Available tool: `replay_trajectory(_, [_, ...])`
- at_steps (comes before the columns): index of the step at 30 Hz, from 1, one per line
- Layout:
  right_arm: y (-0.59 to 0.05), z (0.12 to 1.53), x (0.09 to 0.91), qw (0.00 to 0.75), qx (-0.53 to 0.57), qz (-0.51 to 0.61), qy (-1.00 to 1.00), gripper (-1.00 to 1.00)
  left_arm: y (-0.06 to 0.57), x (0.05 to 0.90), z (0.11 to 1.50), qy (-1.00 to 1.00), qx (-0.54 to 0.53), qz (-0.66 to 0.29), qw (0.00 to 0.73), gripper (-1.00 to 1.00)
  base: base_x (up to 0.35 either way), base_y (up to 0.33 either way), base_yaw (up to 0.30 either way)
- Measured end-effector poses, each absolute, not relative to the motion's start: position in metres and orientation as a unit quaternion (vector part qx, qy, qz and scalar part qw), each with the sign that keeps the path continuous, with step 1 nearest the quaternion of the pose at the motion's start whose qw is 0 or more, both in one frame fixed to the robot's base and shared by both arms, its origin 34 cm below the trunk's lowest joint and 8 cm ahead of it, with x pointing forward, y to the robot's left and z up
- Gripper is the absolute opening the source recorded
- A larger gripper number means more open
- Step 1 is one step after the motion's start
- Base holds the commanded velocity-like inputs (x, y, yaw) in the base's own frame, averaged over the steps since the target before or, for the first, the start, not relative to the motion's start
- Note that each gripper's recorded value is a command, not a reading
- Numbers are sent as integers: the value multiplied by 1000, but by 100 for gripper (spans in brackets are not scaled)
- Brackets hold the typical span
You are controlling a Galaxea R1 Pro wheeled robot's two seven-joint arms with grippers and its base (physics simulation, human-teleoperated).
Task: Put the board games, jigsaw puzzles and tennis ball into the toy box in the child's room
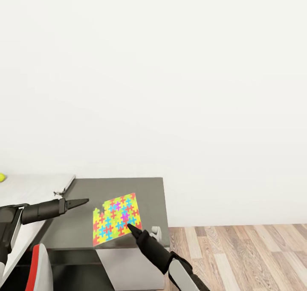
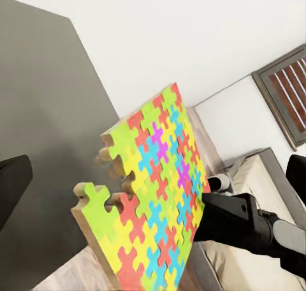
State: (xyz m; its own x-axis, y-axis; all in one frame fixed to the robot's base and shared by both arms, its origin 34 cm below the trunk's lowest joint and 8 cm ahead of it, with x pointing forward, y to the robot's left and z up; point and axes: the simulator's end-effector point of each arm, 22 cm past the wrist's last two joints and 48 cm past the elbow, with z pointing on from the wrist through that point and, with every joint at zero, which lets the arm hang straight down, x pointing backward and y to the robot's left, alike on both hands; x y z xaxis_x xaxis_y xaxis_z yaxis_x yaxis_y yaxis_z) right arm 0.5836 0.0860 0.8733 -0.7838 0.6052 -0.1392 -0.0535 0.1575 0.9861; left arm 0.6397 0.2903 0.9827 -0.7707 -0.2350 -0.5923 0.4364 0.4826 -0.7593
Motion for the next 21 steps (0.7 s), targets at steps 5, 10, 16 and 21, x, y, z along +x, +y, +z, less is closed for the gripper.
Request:
replay_trajectory(5, [81,938,604,275,136,650,695,-100,290,639,988,796,60,-505,329,100,0,0,0])
replay_trajectory(10, [15,947,620,269,118,631,718,-100,289,638,994,796,58,-506,326,100,-95,0,0])
replay_trajectory(16, [-53,958,652,299,168,617,708,-100,289,637,1001,796,58,-506,326,100,-123,0,0])
replay_trajectory(21, [-96,960,658,297,182,605,716,-100,291,635,1007,796,58,-506,327,100,-13,0,0])
